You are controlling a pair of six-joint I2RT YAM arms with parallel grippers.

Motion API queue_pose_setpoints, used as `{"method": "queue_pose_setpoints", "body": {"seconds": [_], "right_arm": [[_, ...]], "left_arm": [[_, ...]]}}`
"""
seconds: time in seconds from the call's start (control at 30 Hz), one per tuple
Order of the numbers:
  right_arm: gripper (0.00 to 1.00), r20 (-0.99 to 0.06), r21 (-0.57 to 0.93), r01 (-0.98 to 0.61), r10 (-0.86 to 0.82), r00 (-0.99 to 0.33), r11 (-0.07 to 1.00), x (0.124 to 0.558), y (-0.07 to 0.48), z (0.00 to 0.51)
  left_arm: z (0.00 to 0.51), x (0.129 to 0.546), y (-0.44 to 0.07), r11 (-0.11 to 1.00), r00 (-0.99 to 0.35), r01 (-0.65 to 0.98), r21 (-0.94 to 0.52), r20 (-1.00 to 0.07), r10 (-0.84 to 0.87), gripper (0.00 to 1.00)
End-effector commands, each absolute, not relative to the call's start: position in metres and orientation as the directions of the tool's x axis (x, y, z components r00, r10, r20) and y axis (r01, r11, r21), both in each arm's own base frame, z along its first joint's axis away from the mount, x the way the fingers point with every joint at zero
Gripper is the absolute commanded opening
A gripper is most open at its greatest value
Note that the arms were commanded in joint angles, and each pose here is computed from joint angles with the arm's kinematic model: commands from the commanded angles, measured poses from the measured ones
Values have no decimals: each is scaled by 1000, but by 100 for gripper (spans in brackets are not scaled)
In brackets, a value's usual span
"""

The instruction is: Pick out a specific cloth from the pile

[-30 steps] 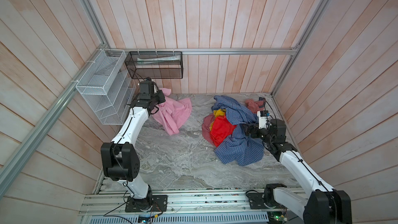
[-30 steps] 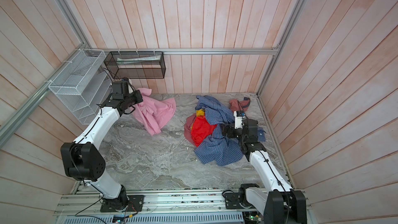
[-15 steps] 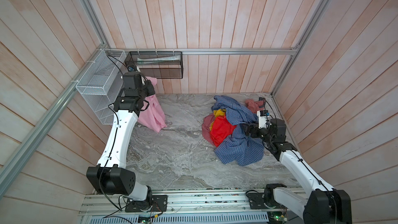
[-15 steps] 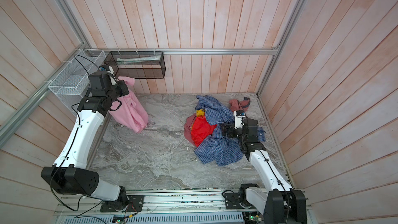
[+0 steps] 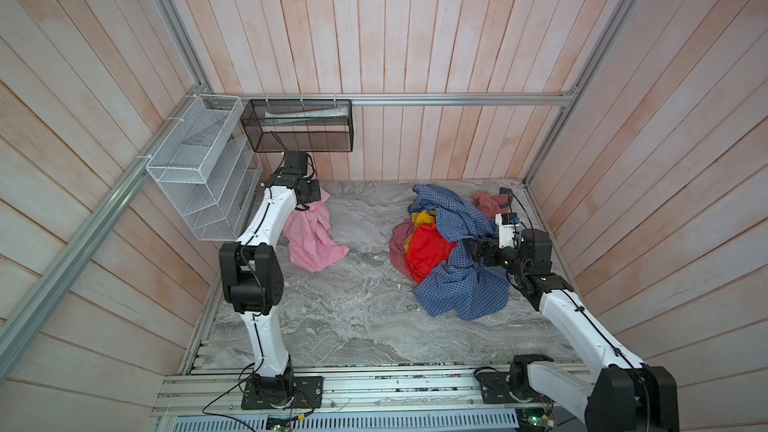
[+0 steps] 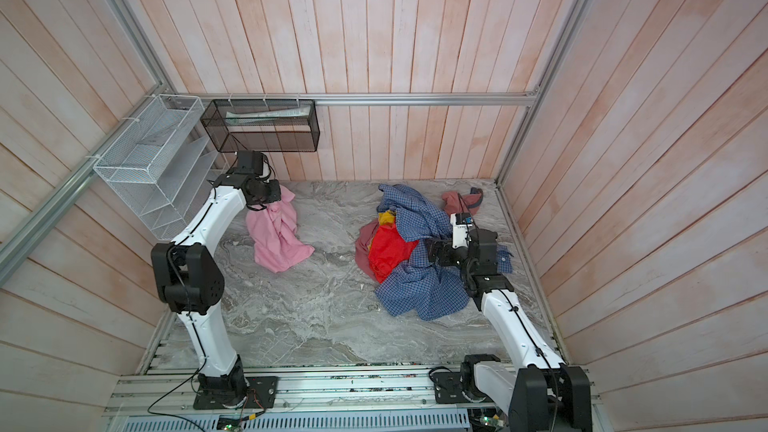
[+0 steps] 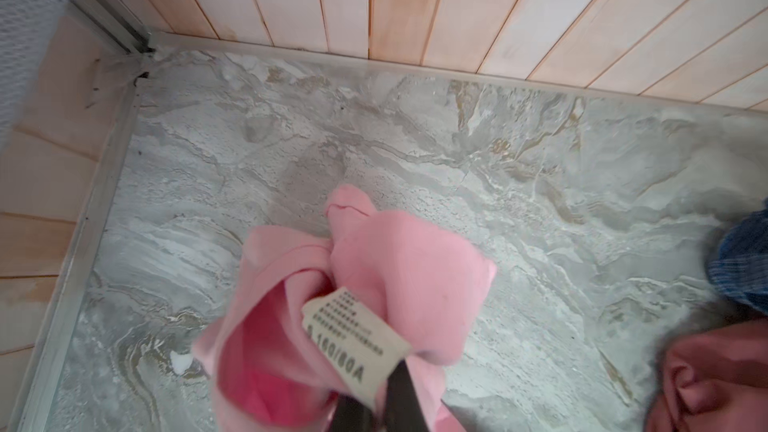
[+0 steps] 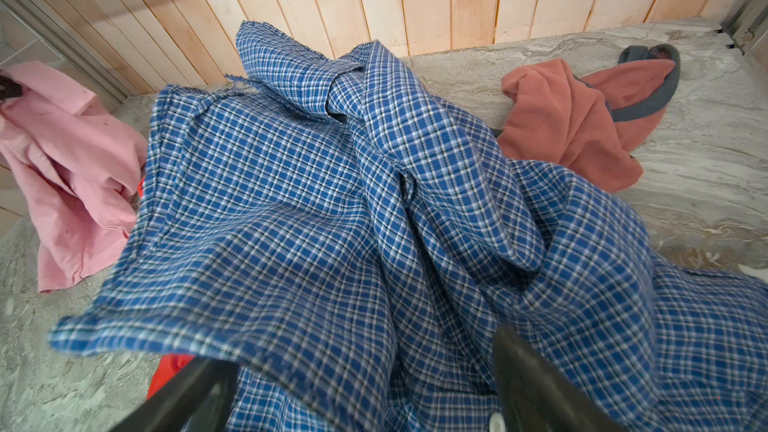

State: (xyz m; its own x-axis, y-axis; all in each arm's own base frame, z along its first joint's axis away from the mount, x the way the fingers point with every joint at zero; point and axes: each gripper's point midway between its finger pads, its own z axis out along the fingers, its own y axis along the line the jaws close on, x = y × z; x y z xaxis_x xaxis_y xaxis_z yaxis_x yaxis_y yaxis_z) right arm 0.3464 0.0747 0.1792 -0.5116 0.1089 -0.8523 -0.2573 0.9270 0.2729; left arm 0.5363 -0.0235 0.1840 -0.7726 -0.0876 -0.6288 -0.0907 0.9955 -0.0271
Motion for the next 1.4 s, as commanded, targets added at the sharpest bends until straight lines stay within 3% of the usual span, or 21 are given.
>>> {"method": "queue_pose_setpoints", "body": {"seconds": [0.0, 0.17, 0.4, 0.7, 0.8, 0.9, 0.97, 1.07, 1.2, 1.27, 1.37], "right_arm": [[94, -862, 265, -270, 103, -496, 926, 345, 76, 190], [94, -861, 271, -261, 112, -496, 926, 343, 76, 189], [94, -851, 280, -262, 113, -512, 924, 343, 78, 183], [94, -845, 290, -284, 105, -524, 914, 350, 85, 180], [94, -846, 282, -279, 100, -524, 918, 349, 84, 181], [94, -851, 273, -275, 97, -517, 922, 347, 82, 182], [94, -852, 265, -271, 93, -515, 926, 346, 80, 182], [95, -857, 243, -263, 79, -510, 934, 345, 77, 184], [95, -862, 215, -254, 61, -502, 943, 345, 73, 188], [96, -868, 203, -254, 54, -494, 946, 346, 72, 192], [97, -869, 192, -255, 43, -492, 948, 347, 71, 194]], "left_arm": [[182, 551, -10, 992, -761, -109, 64, -648, -42, 0], [159, 549, -9, 991, -780, -129, 35, -620, -79, 0], [151, 506, -26, 984, -763, -152, -97, -622, -179, 0], [71, 452, -42, 964, -876, -210, -165, -405, -260, 0], [63, 446, -46, 953, -876, -235, -191, -383, -293, 0], [64, 446, -45, 952, -873, -241, -189, -386, -298, 15], [73, 449, -45, 953, -873, -238, -186, -389, -294, 37], [111, 457, -49, 961, -838, -201, -189, -475, -268, 60], [159, 457, -42, 971, -791, -185, -149, -563, -237, 74], [173, 454, -36, 978, -779, -178, -107, -592, -207, 94], [163, 447, -35, 992, -809, -115, -46, -576, -121, 98]]}}
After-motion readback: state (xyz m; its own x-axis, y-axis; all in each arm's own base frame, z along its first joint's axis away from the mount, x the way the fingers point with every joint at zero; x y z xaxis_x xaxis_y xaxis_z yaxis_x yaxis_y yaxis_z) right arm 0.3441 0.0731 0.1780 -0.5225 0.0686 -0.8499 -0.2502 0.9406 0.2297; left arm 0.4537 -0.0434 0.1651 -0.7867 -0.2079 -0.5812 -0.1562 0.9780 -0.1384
